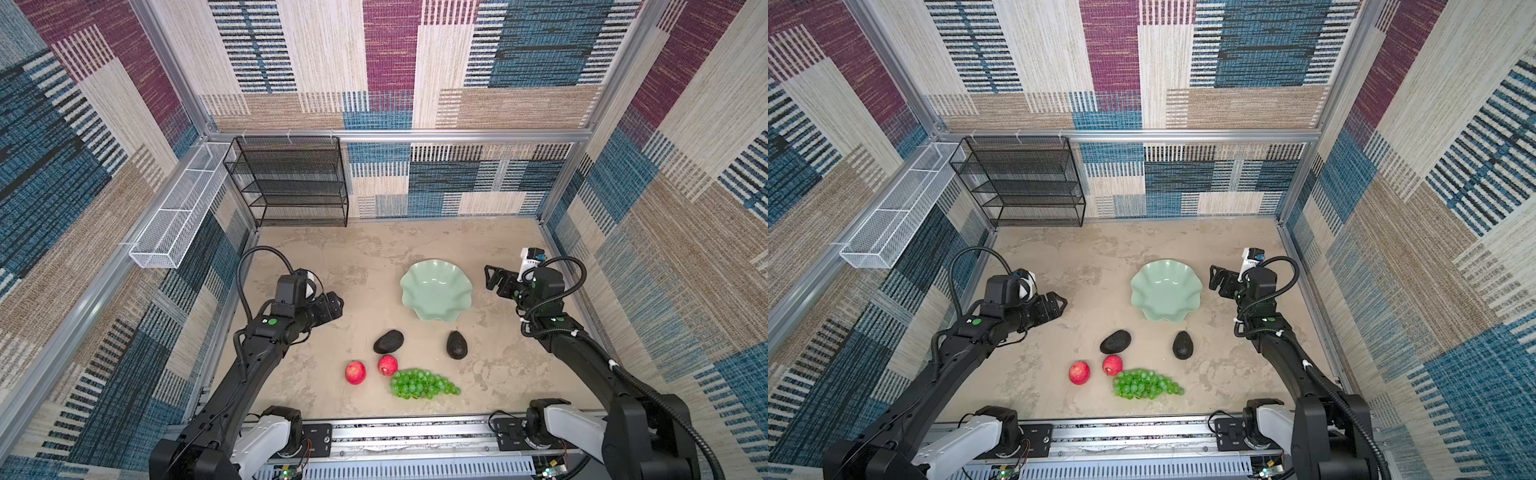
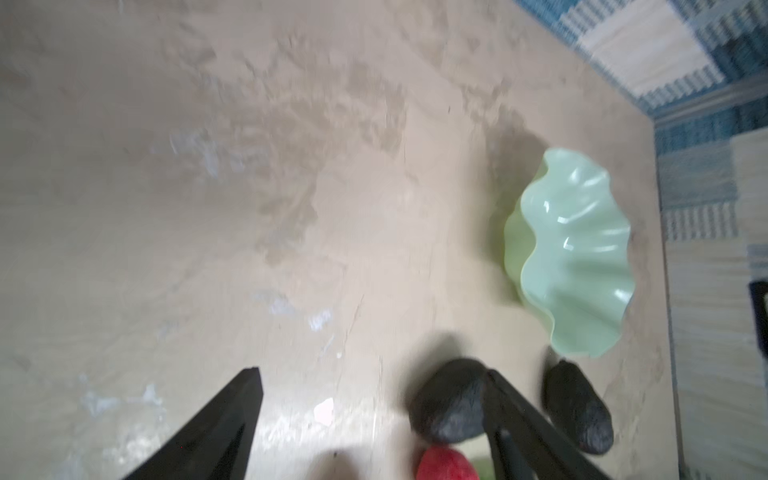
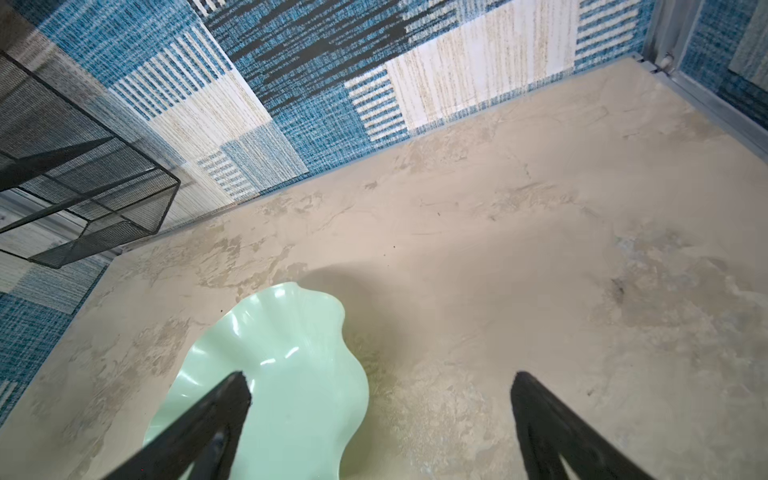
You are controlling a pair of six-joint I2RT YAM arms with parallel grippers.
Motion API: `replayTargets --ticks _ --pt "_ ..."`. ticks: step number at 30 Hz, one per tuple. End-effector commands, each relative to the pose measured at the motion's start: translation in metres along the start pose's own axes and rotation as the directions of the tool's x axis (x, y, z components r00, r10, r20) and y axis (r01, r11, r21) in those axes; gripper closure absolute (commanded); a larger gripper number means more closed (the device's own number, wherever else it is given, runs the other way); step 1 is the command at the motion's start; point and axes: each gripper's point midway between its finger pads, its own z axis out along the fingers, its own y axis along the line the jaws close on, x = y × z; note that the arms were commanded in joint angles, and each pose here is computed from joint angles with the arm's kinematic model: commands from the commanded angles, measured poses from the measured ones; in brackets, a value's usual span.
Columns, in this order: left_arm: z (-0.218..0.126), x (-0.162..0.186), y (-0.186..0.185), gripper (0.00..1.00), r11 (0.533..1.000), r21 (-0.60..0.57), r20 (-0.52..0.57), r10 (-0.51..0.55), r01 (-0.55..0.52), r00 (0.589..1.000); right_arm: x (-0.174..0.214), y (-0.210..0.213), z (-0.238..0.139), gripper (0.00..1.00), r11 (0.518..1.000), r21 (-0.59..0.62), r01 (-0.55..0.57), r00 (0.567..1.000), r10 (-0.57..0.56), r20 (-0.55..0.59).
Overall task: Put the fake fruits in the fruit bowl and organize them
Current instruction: 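Lower the left gripper onto the red apple nearest the robot and grasp it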
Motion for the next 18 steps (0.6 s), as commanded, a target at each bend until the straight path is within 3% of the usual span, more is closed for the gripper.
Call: replayTargets --ticks 1,12,18 --pt "-0.001 0.052 0.011 0.14 0.997 -0.071 -0.17 -0.038 0.026 0.985 -0.012 0.012 0.004 0.0 0.998 -0.059 0.004 1.0 -0.003 0.03" --pt "0.011 0.124 0.008 0.15 0.993 -0.112 -0.355 -0.005 -0.038 0.935 0.006 0.009 0.003 0.0 0.997 -0.074 -0.001 1.0 0.002 0.012" --pt "0.018 0.141 0.009 0.14 0.985 -0.143 -0.396 0.033 -0.097 0.918 0.009 0.008 0.004 0.0 0.997 -0.077 -0.004 1.0 0.004 0.01"
